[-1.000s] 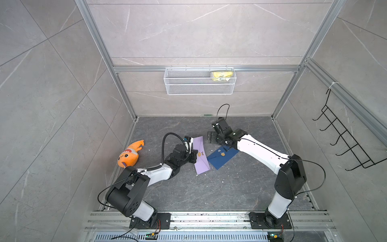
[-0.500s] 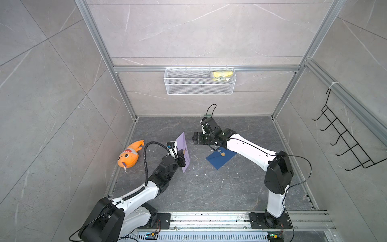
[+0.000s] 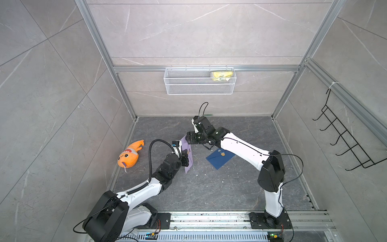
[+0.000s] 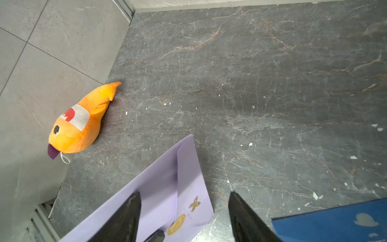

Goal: Open the envelope
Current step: Open the envelope flap on the envelope.

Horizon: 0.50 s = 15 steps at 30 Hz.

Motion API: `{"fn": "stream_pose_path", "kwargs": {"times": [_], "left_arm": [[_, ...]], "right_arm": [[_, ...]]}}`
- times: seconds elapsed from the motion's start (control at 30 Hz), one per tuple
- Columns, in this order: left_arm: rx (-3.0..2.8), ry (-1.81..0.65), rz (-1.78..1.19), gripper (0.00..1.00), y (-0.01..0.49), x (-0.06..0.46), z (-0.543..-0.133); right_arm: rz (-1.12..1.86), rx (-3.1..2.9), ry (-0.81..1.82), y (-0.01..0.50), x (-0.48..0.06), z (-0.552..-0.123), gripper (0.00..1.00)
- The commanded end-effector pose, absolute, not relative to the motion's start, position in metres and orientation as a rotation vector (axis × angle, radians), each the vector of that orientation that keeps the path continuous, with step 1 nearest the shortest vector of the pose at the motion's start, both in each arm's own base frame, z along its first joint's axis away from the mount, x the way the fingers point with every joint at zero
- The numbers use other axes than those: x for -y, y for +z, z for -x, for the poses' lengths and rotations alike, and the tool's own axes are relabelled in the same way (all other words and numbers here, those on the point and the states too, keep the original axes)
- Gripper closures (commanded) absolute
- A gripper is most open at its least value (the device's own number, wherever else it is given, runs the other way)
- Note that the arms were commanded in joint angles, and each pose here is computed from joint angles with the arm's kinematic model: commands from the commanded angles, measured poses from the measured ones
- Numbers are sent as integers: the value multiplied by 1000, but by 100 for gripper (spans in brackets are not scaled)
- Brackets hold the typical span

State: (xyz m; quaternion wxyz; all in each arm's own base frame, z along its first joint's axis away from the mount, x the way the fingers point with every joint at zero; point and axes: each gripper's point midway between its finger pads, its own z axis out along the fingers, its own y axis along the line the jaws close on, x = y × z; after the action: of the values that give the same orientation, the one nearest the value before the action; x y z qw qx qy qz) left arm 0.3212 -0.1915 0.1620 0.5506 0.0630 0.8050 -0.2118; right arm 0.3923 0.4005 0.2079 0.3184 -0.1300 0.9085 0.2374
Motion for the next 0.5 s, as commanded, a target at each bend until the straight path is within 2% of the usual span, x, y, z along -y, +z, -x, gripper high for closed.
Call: {"fn": "stream_pose_path", "kwargs": {"times": [0.0, 0.47], "left_arm": [[-1873, -524, -179, 100, 178, 201, -327], [-1857, -505, -185, 100, 185, 198, -325]], "right_arm": [[374, -2371, 545, 213, -396, -396, 31], [385, -2424, 283, 186, -407, -396, 46]]}}
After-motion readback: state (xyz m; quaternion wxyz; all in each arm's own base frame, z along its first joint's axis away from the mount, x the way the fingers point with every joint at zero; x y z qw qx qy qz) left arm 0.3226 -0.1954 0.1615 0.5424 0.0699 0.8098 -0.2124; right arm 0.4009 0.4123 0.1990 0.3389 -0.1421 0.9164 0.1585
